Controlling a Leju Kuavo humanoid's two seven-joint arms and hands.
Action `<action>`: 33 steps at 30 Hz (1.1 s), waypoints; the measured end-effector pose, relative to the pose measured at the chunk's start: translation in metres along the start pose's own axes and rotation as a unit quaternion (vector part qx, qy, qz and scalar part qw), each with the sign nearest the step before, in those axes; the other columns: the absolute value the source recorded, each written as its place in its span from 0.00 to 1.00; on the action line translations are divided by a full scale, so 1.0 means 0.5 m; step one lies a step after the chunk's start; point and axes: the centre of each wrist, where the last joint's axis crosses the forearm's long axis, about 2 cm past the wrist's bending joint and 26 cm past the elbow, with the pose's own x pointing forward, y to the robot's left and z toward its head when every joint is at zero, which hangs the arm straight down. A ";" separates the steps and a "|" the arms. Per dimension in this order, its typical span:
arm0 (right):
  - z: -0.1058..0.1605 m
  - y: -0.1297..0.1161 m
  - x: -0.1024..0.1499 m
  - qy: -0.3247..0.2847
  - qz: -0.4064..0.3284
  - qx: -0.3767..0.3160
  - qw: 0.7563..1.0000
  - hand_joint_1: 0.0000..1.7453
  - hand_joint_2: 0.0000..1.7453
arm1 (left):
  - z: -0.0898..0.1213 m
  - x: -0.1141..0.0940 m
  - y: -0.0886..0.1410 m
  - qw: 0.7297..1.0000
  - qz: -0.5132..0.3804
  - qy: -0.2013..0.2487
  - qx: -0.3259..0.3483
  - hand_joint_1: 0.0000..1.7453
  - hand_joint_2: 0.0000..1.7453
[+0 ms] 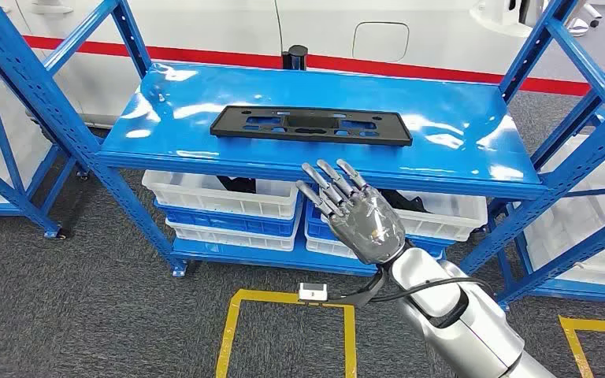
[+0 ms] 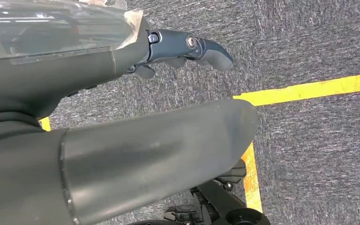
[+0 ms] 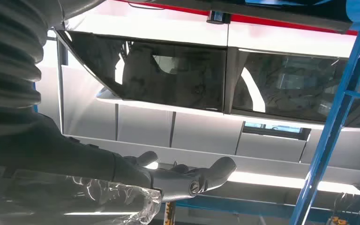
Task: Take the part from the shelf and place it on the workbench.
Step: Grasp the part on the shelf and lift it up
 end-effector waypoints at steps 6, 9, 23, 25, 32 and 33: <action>-0.002 0.002 -0.001 -0.005 0.004 0.000 1.000 0.00 1.00 | 0.000 0.000 0.000 1.000 -0.002 0.003 0.000 0.00 0.00; -0.004 0.005 0.000 -0.015 -0.002 0.003 1.000 0.00 1.00 | -0.001 0.001 0.000 1.000 -0.001 0.007 0.001 0.00 0.00; 0.000 0.049 0.034 -0.033 -0.032 0.044 0.998 0.00 1.00 | -0.003 0.008 -0.002 1.000 0.004 0.006 0.014 0.00 0.00; 0.002 0.054 0.037 -0.035 -0.034 0.050 0.998 0.00 1.00 | -0.002 0.007 -0.003 1.000 0.004 0.007 0.014 0.00 0.00; 0.002 0.064 0.044 -0.033 -0.042 0.057 0.997 0.00 1.00 | -0.005 0.010 0.004 1.000 -0.002 0.006 0.027 0.00 0.00; -0.001 0.063 0.043 -0.032 -0.042 0.055 0.997 0.00 1.00 | -0.006 0.013 0.004 1.000 -0.002 0.005 0.028 0.00 0.00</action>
